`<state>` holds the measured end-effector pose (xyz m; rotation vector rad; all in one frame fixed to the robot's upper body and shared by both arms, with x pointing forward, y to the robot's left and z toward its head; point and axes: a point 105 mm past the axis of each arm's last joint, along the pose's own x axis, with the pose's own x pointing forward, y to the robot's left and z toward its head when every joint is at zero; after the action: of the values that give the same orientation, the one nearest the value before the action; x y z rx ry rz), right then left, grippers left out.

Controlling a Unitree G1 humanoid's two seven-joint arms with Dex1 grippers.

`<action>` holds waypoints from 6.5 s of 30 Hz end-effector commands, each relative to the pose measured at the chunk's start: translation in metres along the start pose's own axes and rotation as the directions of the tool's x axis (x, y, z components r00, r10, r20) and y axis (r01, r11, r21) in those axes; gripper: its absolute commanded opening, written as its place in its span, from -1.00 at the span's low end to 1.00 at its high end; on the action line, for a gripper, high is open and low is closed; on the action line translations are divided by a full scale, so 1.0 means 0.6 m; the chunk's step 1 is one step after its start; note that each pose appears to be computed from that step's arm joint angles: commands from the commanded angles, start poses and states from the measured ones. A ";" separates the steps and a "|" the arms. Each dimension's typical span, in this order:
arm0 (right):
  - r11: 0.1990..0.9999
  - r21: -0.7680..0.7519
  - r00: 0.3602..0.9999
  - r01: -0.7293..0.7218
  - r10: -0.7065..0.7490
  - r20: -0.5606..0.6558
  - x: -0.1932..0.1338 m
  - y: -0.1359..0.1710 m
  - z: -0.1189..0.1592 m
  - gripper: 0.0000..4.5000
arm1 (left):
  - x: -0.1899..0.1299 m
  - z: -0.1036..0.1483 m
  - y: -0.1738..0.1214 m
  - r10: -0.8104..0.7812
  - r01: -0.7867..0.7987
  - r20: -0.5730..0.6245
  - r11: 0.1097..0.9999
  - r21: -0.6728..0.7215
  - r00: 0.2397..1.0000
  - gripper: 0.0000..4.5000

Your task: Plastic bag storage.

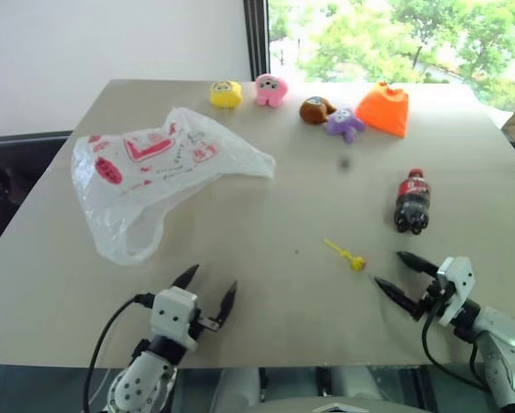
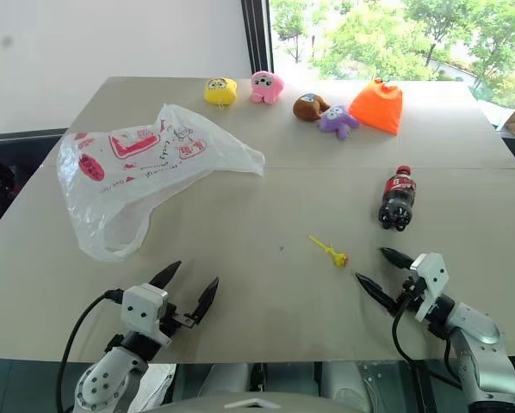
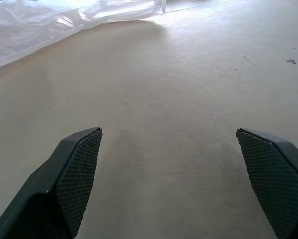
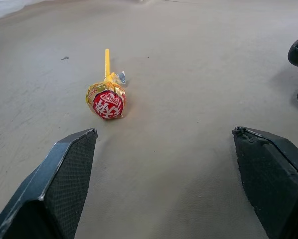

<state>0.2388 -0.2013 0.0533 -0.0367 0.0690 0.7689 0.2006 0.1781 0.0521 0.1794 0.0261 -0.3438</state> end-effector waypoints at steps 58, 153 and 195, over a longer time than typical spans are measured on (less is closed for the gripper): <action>0.878 -0.133 0.879 -0.459 0.471 0.076 0.049 0.101 0.147 0.96 | -0.025 0.053 0.197 0.728 -0.733 0.086 0.675 0.083 0.680 1.00; 0.937 -0.051 0.792 0.346 -0.262 0.552 0.301 -0.024 0.341 -0.66 | 0.070 0.189 0.009 -0.190 0.229 0.362 0.971 -0.070 0.913 -1.00; 0.861 -0.321 0.913 0.394 -0.328 0.241 0.051 -0.005 0.189 0.99 | 0.186 0.212 0.026 -0.021 0.124 0.409 0.966 -0.229 0.912 -1.00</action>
<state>0.2674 -0.1664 0.1381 -0.2608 -0.1240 0.5254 0.3107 0.1352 0.1666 -0.1541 -0.3030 -0.4431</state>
